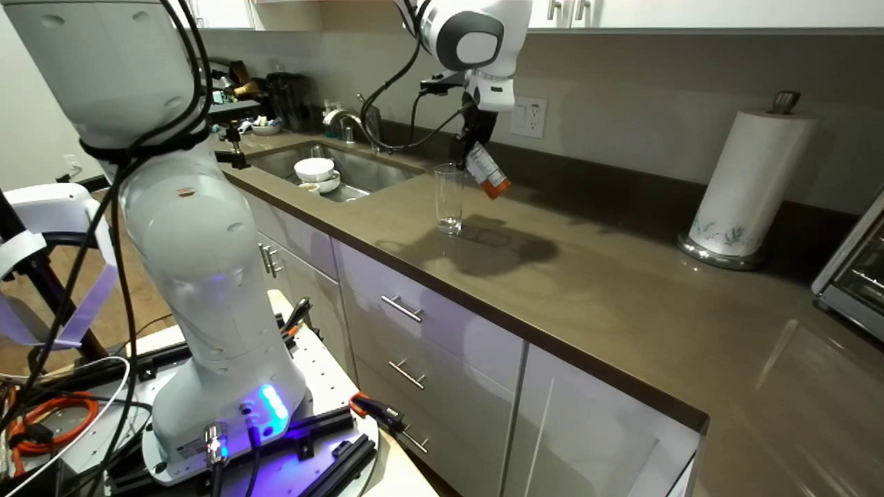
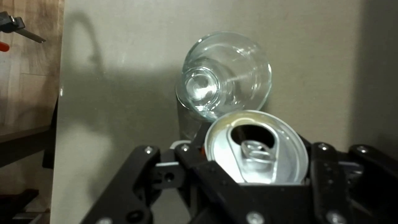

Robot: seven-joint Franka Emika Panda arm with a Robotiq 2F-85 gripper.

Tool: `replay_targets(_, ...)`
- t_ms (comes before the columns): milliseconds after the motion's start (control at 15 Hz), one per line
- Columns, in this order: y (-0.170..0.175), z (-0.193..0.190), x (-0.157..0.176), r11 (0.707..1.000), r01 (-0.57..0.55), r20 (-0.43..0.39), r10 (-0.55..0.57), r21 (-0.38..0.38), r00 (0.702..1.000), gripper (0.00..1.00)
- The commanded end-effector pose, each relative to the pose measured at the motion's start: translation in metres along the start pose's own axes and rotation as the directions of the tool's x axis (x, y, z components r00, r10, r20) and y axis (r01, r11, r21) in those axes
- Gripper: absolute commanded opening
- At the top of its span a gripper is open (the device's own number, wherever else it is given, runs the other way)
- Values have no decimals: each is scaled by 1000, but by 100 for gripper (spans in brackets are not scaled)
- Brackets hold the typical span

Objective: Pick up the can, pour its contents in the glass cup and put it down

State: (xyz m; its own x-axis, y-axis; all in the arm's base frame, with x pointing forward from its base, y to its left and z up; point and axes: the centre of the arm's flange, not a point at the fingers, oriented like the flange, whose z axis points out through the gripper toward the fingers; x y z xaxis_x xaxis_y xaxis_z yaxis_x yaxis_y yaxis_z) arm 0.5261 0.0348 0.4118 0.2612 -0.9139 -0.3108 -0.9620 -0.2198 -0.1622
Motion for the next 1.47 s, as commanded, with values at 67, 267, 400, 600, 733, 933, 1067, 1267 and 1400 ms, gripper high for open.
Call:
replay_targets(67, 2, -2, -9, 1000, -3, -60, 4, 10, 998, 28)
replay_targets(267, 4, -2, -12, 1000, 8, -73, -7, 6, 997, 28)
replay_targets(400, 4, -3, -14, 1000, 15, -81, -15, 6, 997, 28)
replay_targets(600, 4, -4, -17, 1000, 24, -91, -23, 9, 996, 28)
replay_targets(733, 4, -4, -19, 999, 32, -101, -30, 14, 994, 29)
replay_targets(933, 4, -4, -22, 999, 39, -124, -36, 23, 992, 29)
replay_targets(1067, 5, -3, -25, 999, 42, -137, -38, 27, 990, 29)
replay_targets(1267, 6, -3, -28, 998, 48, -154, -42, 29, 987, 29)
replay_targets(1400, 8, -1, -30, 998, 50, -165, -45, 28, 985, 29)
